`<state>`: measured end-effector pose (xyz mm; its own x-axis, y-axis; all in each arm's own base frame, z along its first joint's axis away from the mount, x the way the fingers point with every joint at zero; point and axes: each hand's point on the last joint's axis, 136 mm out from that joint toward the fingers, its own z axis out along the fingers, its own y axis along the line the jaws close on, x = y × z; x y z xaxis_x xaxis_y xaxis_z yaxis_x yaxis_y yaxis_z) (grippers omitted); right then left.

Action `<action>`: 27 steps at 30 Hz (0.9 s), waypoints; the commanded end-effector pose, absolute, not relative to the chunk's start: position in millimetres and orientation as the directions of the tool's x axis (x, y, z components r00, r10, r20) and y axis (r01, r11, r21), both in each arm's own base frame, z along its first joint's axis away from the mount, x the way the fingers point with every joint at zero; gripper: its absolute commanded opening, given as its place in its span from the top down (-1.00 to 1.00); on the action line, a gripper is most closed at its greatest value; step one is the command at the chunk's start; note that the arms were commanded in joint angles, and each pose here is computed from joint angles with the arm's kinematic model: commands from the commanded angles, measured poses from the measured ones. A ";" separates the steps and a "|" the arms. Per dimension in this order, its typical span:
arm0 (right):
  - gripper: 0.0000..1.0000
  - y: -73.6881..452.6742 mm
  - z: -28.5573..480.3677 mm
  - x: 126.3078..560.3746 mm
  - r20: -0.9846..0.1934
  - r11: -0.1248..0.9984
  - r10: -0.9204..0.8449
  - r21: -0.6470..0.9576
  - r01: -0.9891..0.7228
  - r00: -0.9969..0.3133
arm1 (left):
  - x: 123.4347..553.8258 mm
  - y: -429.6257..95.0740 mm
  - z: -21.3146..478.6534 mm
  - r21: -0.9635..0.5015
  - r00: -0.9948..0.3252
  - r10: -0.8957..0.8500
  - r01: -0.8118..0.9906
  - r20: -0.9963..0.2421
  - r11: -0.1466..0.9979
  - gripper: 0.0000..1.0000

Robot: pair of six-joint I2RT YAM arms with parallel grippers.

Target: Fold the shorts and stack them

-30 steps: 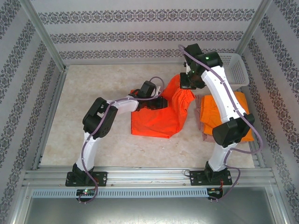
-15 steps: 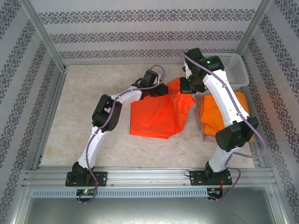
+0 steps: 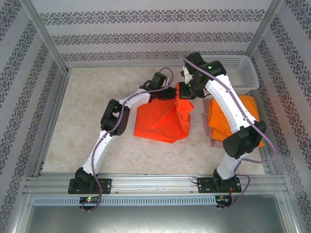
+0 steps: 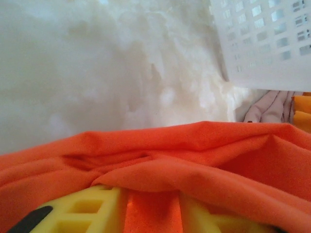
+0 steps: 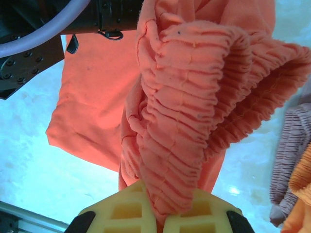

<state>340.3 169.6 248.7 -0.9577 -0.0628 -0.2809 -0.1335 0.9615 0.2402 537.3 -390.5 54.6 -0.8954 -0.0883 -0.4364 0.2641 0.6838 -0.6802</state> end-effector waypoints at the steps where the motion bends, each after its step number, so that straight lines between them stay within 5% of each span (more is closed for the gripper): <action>1: 1.00 181.2 243.7 343.5 -0.256 0.958 -0.027 0.268 -0.098 -0.966 | 538.5 -354.9 111.1 -0.665 -0.859 -0.115 0.294 -0.499 0.686 0.06; 5: 1.00 187.1 236.1 350.7 -0.242 0.963 0.006 0.263 -0.059 -0.970 | 525.7 -287.2 138.6 -0.681 -0.823 -0.228 0.237 -0.519 0.693 -0.21; 11: 1.00 205.7 214.6 363.8 -0.209 0.971 0.011 0.235 -0.039 -0.978 | 478.6 -201.4 136.4 -0.690 -0.789 -0.342 0.138 -0.510 0.711 -0.25; 22: 1.00 291.1 182.8 371.7 -0.156 0.953 -0.049 0.290 -0.093 -0.987 | 405.5 -164.4 93.1 -0.692 -0.789 -0.404 0.037 -0.463 0.721 -0.25; 27: 0.33 354.4 155.3 365.2 -0.073 0.891 -0.092 0.439 -0.115 -0.993 | 401.3 -156.4 112.7 -0.714 -0.756 -0.441 0.049 -0.484 0.698 -0.25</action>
<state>369.5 316.0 161.6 -0.9883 -0.0903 -0.1233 -0.1251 0.9413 0.3135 382.2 -159.9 64.4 -0.8406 -0.3893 -0.3765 -0.0375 0.7353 -0.6767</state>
